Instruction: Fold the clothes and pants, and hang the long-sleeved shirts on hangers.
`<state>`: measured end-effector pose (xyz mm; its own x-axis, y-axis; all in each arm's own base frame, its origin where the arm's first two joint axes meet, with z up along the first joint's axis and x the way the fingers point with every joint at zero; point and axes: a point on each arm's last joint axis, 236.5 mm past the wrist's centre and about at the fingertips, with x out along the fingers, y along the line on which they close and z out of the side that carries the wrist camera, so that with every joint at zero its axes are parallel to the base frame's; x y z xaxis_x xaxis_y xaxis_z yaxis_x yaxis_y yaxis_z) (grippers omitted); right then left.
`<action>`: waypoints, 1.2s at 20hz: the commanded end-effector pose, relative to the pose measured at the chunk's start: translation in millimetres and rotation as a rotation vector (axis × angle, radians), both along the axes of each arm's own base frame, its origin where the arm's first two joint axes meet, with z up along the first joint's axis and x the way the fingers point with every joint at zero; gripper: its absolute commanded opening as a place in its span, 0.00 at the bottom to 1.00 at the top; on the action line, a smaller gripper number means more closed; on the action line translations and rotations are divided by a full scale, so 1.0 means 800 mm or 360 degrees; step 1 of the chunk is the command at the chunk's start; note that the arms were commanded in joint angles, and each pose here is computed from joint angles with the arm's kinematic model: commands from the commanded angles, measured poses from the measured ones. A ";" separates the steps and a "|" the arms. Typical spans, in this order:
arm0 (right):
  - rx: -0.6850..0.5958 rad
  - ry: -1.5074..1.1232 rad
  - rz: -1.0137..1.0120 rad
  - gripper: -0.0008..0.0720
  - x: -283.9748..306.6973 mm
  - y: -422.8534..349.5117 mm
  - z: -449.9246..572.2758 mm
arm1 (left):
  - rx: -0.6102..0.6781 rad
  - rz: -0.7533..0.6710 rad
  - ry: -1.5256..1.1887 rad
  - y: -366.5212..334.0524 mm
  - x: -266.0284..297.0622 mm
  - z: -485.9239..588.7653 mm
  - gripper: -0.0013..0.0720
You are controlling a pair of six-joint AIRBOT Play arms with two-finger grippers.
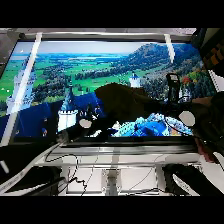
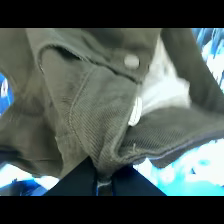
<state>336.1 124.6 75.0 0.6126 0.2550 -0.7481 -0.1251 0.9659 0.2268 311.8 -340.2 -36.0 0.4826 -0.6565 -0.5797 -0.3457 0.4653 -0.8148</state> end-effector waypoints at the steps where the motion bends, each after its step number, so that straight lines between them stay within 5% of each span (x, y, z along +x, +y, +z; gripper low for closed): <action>1: -0.0081 -0.0181 0.0010 0.08 0.022 -0.010 0.052 | 0.0098 0.0017 -0.0450 0.057 0.049 0.092 0.04; 6: -0.0014 -0.0607 -0.0014 0.08 0.065 -0.005 0.163 | 0.0186 0.0413 -0.1031 0.197 0.108 0.254 0.04; 9: 0.0246 -0.0801 -0.0022 0.08 0.084 0.023 0.225 | 0.0283 0.0406 -0.1261 0.216 0.116 0.319 0.04; 14: 0.0312 -0.0952 -0.0030 0.08 0.131 0.038 0.273 | 0.0473 0.0378 -0.1570 0.224 0.151 0.413 0.04; 19: -0.0042 -0.0611 0.0107 0.08 0.114 0.026 0.208 | 0.0824 -0.0286 -0.1210 0.202 0.130 0.327 0.04; 24: -0.0389 0.0486 0.0376 0.08 -0.049 -0.015 0.062 | 0.0851 -0.0982 -0.0709 0.174 0.015 0.229 0.04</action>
<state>380.1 134.6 177.5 0.6398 0.2445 -0.7286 -0.2640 0.9603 0.0905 383.5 -197.8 194.1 0.6426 -0.5692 -0.5130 0.3447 0.8126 -0.4699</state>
